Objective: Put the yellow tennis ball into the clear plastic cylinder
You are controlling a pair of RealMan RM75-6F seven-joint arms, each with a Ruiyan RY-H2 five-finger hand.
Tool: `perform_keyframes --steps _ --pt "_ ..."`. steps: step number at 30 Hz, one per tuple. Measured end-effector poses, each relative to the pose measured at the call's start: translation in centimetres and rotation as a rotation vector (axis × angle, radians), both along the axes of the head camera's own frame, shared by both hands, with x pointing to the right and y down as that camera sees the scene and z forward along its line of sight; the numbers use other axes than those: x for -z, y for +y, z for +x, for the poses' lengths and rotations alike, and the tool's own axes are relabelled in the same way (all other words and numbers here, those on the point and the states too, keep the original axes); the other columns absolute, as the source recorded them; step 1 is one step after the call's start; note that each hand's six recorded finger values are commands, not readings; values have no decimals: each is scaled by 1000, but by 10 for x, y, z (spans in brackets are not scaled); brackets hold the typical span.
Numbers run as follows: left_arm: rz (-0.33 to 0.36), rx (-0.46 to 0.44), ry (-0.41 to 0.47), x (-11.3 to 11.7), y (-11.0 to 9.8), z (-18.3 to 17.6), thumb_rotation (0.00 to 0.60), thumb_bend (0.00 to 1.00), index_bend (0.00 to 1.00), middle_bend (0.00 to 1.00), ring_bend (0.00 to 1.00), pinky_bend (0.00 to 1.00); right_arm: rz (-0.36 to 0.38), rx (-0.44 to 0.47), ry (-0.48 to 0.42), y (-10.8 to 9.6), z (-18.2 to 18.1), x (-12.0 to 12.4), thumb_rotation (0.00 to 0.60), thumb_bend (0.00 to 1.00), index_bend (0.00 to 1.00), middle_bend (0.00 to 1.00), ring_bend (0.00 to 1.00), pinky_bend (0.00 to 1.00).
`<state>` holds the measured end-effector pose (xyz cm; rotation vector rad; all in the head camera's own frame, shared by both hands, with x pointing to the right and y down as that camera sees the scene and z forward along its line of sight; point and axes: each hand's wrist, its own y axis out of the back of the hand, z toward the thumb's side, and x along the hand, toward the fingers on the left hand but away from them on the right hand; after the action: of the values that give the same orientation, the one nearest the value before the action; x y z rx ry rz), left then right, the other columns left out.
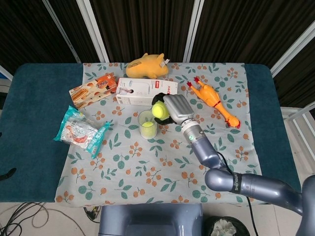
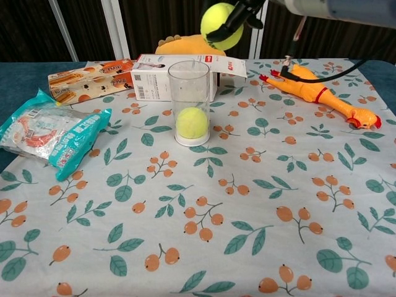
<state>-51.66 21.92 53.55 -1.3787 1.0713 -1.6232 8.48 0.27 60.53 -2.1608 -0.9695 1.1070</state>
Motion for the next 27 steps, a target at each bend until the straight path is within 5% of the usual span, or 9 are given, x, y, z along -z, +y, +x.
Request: perform_keyframes --steps 6,10,11,19,27 --pt "-2 7 6 0 0 -1 600 0 60 0 0 76 -15 14 -4 4 -31 -12 600 543 490 328 389 833" --pt "-4 8 9 -1 -1 -2 600 0 60 0 0 76 -26 23 5 9 -39 -19 600 540 440 295 340 87" --pt "-5 9 9 -1 -1 -2 600 0 60 0 0 76 -27 26 7 10 -40 -19 600 532 416 282 324 51" --pt "-2 12 8 0 -1 -4 600 0 59 0 0 76 -66 46 70 14 -32 -28 600 266 276 148 159 0" --pt "1 10 1 0 -1 -3 600 0 60 0 0 76 -59 61 94 10 -27 -14 600 235 247 119 130 0"
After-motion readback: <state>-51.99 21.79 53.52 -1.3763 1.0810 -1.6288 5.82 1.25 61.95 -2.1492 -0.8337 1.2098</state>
